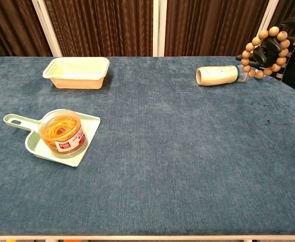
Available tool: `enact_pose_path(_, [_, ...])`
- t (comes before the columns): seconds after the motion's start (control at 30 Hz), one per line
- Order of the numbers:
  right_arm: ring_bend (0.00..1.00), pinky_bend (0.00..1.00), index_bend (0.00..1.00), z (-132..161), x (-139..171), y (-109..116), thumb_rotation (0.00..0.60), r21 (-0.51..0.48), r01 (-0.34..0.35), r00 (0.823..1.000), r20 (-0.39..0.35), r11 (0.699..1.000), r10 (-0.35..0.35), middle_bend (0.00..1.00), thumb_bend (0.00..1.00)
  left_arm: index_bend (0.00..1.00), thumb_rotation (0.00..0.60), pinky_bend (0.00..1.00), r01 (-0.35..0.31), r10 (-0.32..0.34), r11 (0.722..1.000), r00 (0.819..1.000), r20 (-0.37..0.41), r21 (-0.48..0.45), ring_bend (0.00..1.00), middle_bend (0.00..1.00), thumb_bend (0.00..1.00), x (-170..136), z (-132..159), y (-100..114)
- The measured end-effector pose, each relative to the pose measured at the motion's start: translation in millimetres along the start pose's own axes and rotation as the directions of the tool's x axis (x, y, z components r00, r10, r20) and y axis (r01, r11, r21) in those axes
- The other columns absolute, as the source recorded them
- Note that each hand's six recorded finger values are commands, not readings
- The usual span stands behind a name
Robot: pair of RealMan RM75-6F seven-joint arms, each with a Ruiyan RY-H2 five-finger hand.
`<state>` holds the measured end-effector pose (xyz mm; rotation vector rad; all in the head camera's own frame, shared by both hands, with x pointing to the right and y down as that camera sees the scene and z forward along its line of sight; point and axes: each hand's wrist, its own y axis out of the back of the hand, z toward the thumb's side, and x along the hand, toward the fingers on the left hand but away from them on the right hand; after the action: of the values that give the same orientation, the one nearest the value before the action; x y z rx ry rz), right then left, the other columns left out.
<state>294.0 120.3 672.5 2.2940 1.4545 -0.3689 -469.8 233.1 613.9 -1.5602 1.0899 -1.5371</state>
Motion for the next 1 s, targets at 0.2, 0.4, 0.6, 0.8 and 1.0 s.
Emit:
enact_pose_path(0.2, [0.30,0.00,0.76,1.6,-0.1,1.1,0.252,-0.015,0.008,1.000,-0.003,1.000,-0.008,0.67,0.47,0.16,0.600,0.02,0.001,-0.001,1.000,1.000,-0.001,0.002,0.08,0.16,0.00,0.0,0.5,0.8])
enact_pose_path(0.4, [0.30,0.00,0.77,4.1,0.4,2.8,0.262,-0.023,0.015,1.000,-0.012,1.000,-0.015,0.67,0.58,0.16,0.600,0.02,-0.001,0.001,1.000,1.000,0.000,0.002,0.08,0.16,0.00,0.3,1.1,0.7])
enact_pose_path(0.6, [0.30,0.00,0.77,6.2,1.6,2.5,0.260,-0.022,0.013,1.000,-0.019,1.000,-0.013,0.67,0.72,0.16,0.600,0.02,-0.004,0.004,1.000,1.000,0.002,0.003,0.08,0.16,0.00,0.1,1.2,1.9])
enact_pose_path(0.8, [0.30,0.00,0.77,7.1,2.8,2.8,0.254,0.001,0.013,1.000,-0.023,1.000,-0.013,0.67,0.86,0.16,0.600,0.02,-0.003,0.003,1.000,1.000,0.005,0.002,0.08,0.16,0.00,0.1,1.9,1.7])
enact_pose_path(1.0, [0.25,0.00,0.67,7.4,0.2,3.5,0.252,0.012,0.015,1.000,-0.021,1.000,-0.015,0.61,0.97,0.16,0.600,0.02,-0.002,0.002,1.000,1.000,0.004,0.002,0.08,0.16,0.00,0.2,2.0,1.7])
